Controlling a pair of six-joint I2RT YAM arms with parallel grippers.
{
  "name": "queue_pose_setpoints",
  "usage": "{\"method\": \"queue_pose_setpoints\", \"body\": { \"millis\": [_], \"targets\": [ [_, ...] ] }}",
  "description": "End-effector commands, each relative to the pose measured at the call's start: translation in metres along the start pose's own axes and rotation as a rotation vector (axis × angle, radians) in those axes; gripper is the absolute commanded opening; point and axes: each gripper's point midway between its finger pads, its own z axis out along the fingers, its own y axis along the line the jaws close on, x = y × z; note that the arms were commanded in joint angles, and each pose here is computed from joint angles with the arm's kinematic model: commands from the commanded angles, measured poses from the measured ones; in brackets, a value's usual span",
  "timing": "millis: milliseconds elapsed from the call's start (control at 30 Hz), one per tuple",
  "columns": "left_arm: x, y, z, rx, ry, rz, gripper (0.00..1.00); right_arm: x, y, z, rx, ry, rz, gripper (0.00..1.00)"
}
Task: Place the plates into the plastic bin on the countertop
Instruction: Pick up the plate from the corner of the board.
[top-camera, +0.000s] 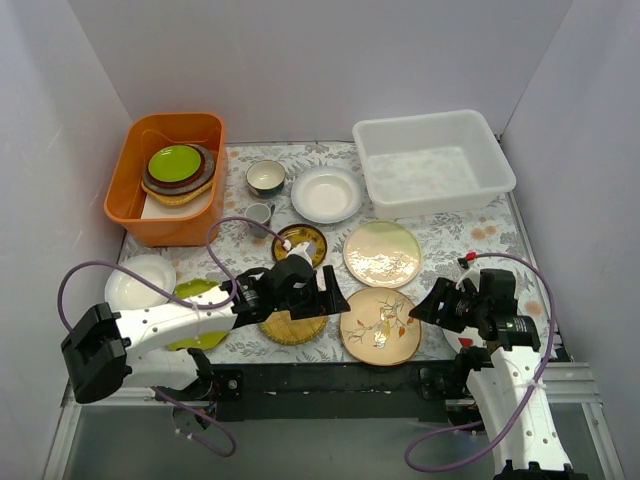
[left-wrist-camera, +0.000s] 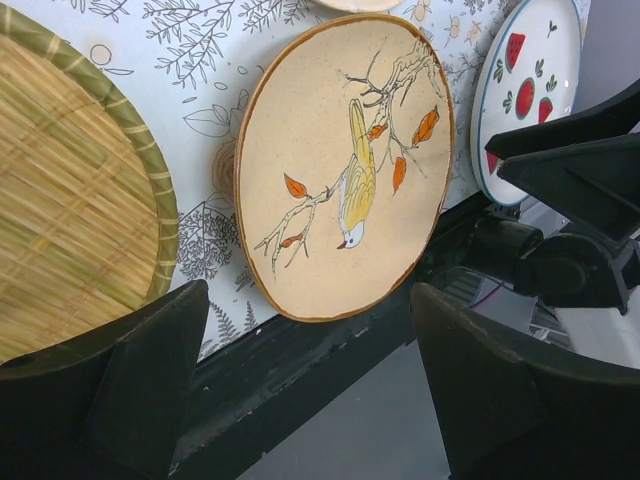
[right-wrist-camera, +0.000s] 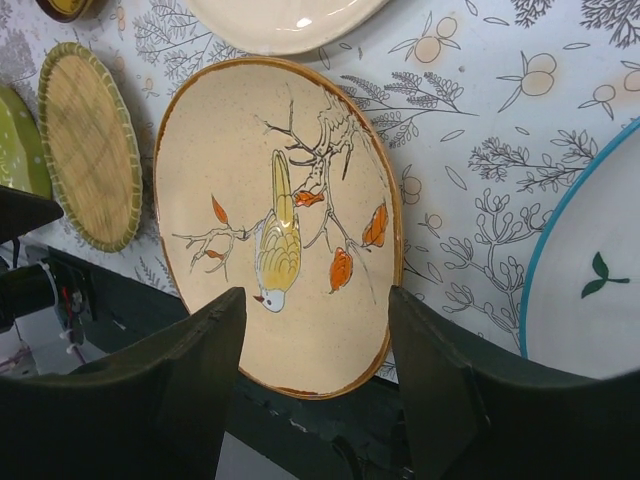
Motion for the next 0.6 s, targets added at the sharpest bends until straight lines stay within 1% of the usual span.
{"method": "queue_pose_setpoints", "body": {
  "millis": [0,133,567],
  "targets": [
    [0.001,-0.009,0.006,0.038,0.017,-0.012,0.81,0.000,-0.004,-0.001,0.031,-0.005,0.014,0.66],
    [0.004,-0.010,0.013,0.037,0.035,-0.014,0.81,0.003,-0.007,0.002,0.050,0.023,0.015,0.66],
    [0.004,-0.017,0.035,0.017,0.074,-0.006,0.81,-0.015,-0.009,0.013,0.062,0.007,0.015,0.66]
  ]
}}
